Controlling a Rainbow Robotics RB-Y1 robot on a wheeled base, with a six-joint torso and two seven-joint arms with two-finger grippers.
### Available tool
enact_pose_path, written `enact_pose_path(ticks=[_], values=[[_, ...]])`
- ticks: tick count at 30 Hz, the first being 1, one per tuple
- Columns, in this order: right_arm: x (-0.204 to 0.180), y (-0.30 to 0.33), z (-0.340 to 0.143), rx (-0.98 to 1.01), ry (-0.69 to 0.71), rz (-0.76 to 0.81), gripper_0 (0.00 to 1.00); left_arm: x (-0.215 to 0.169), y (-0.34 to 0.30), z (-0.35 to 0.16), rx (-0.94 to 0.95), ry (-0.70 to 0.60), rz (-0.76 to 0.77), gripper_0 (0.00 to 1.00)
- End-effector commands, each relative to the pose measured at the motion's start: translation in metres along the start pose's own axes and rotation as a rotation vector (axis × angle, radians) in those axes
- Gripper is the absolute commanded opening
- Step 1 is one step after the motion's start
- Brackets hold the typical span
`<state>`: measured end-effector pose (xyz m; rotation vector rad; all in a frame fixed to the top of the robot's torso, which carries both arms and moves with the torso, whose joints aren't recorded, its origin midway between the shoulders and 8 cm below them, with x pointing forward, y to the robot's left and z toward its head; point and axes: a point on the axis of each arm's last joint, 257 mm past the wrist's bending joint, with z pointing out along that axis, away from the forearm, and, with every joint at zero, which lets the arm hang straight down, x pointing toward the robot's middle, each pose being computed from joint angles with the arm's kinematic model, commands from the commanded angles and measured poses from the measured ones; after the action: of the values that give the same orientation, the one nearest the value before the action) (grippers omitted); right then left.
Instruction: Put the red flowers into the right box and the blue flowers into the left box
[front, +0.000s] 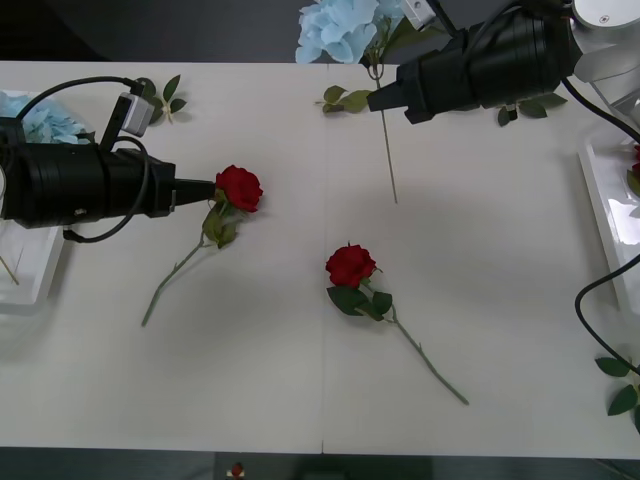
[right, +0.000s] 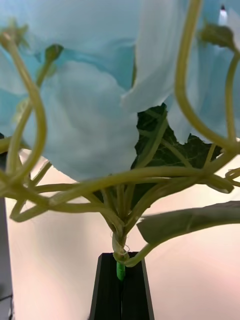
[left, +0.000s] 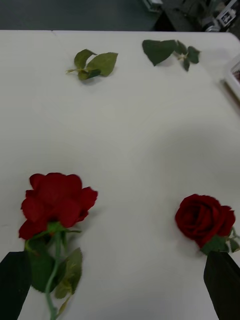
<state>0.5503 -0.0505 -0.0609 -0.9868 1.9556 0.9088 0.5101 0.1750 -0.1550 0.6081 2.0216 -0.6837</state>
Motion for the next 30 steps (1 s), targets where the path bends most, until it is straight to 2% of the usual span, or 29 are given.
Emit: enact_pose_path(ticks=[1, 7, 13, 21, 27, 29, 30], values=[[-0.039, 0.038, 0.013, -0.089, -0.081, -0.079, 0.0, -0.02, -0.031, 0.008, 0.09, -0.12, -0.015, 1.0], [-0.052, 0.063, 0.028, -0.154, -0.113, -0.088, 0.0, -0.034, -0.078, 0.023, 0.221, -0.232, -0.011, 1.0], [-0.064, 0.085, 0.04, -0.212, -0.154, -0.08, 0.0, -0.041, -0.116, 0.037, 0.299, -0.322, 0.053, 1.0], [-0.078, 0.103, 0.047, -0.265, -0.208, -0.046, 0.0, -0.051, -0.15, 0.05, 0.342, -0.408, 0.142, 1.0], [-0.083, 0.114, 0.048, -0.299, -0.226, -0.04, 0.0, -0.053, -0.163, 0.055, 0.36, -0.425, 0.154, 1.0], [-0.083, 0.114, 0.049, -0.302, -0.226, -0.033, 0.0, -0.053, -0.165, 0.056, 0.363, -0.426, 0.154, 0.67], [-0.084, 0.115, 0.049, -0.304, -0.227, -0.035, 0.0, -0.052, -0.165, 0.057, 0.362, -0.422, 0.159, 0.42]])
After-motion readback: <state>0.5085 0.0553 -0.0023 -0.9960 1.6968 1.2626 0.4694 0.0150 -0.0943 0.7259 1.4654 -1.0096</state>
